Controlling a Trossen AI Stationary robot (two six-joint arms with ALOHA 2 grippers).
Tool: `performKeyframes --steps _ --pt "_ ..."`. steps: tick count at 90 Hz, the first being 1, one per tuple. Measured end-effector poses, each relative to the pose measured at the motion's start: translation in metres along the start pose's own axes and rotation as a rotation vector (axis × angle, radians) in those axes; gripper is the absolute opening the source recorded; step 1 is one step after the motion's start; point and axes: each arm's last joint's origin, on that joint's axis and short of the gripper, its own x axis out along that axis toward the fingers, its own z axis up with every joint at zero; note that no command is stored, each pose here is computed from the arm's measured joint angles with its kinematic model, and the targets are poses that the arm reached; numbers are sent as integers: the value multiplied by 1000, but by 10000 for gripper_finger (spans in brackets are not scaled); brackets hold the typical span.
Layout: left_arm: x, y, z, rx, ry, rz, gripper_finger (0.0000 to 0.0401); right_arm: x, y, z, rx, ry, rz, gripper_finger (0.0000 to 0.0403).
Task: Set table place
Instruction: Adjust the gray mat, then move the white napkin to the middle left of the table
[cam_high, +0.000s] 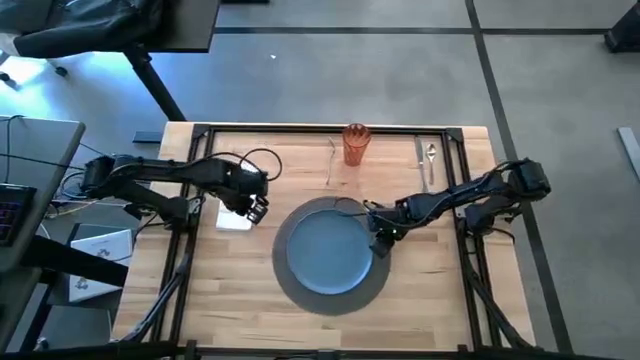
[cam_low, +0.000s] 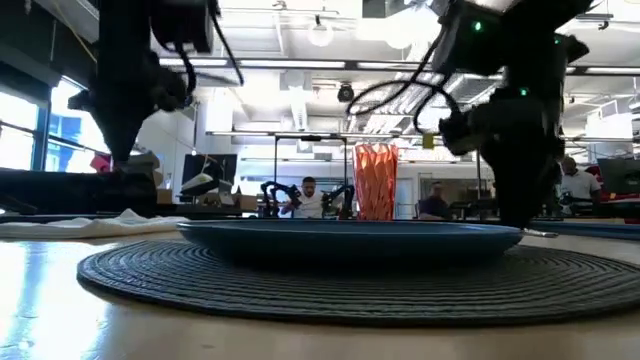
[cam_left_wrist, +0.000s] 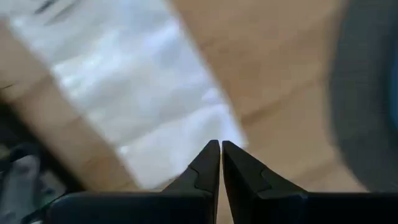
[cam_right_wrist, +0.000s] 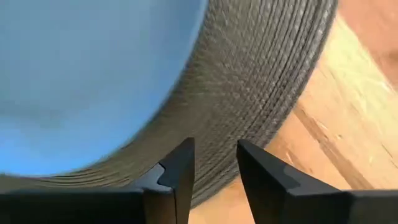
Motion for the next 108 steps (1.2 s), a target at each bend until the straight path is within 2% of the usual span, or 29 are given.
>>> performKeyframes --steps 17,32,43,54,79,93,108 --pt "38 14 30 -6 19 60 2 -31 0 1 32 -121 74 106" --pt "84 19 26 -36 136 44 0 -57 -4 -1 36 -189 145 106" --pt "94 5 11 -45 171 1 0 -74 -7 -6 34 -224 186 106" --pt "90 -19 -9 -31 138 -25 0 -88 -12 -10 35 -267 210 106" --pt "79 -77 -65 -106 100 -218 0 -105 -19 -15 29 -358 205 106" --pt "78 -89 -89 -188 45 -255 0 -106 -20 -16 -15 -362 195 106" --pt "77 -94 -99 -215 23 -287 0 -106 -20 -16 -77 -368 183 106"
